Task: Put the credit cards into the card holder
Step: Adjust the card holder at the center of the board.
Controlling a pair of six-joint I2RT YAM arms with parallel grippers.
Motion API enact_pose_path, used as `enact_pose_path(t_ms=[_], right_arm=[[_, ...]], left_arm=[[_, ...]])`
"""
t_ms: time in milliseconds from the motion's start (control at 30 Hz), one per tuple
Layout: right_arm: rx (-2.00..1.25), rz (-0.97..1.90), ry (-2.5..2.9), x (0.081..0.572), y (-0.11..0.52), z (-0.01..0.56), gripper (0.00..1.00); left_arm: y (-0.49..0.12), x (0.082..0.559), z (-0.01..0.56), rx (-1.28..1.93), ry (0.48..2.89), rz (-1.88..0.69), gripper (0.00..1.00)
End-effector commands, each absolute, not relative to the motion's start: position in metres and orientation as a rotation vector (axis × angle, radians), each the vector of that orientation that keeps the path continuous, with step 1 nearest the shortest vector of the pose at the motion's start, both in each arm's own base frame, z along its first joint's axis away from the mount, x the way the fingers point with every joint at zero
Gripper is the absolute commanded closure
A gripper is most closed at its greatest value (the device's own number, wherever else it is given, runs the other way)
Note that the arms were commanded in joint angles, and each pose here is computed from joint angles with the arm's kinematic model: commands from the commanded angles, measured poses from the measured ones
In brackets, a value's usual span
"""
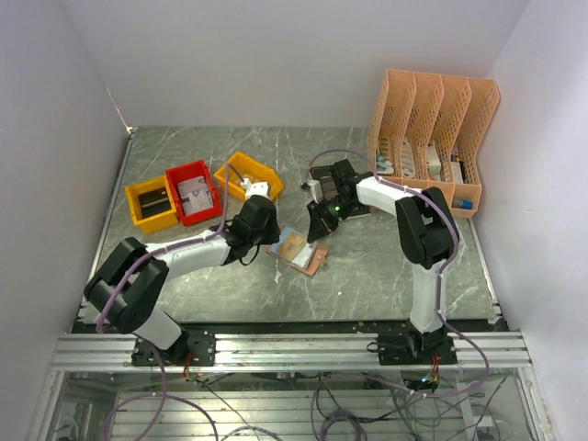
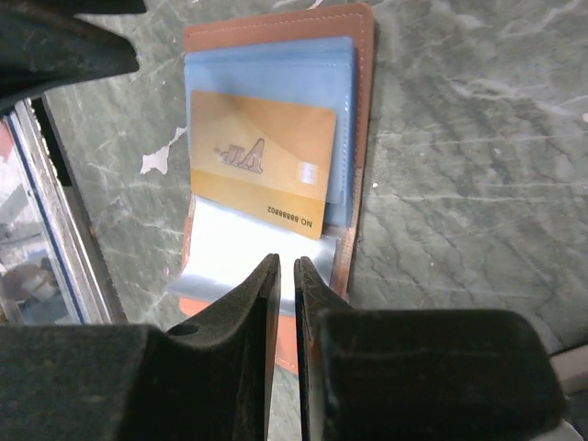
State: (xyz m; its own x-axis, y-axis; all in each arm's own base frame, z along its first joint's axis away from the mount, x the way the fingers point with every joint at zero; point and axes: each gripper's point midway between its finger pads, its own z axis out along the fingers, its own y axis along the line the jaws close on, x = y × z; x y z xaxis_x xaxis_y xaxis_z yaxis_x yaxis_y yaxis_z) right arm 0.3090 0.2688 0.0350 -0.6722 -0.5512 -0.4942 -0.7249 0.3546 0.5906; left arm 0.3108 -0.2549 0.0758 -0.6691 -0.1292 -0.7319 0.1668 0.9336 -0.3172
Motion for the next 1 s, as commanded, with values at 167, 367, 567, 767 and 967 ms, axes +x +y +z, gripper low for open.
enact_pose_path(t_ms=[167,367,567,767,967], right_arm=[[-1.323,1.122,2.327,0.3,0.278,0.031,0.88],[-1.432,1.096,2.312,0.289,0.286,0.025,0.87],[-1.538,1.061,2.268,0.279,0.289,0.022,0.86],[-1.599,0.976,2.263,0.278,0.287,0.013,0.86],[-1.541,0.935,2.272,0.289,0.292,0.012,0.86]], left_arm=[[-0.252,0.316,0.056,0.088,2.323,-0.664,0.61],[-0.244,0.313,0.035,0.087,2.372,-0.663,0.61],[-0.239,0.309,0.023,0.101,2.401,-0.672,0.63],[-0.237,0.303,0.017,0.114,2.417,-0.69,0.65],[-0.239,0.293,0.012,0.126,2.431,-0.734,0.67]])
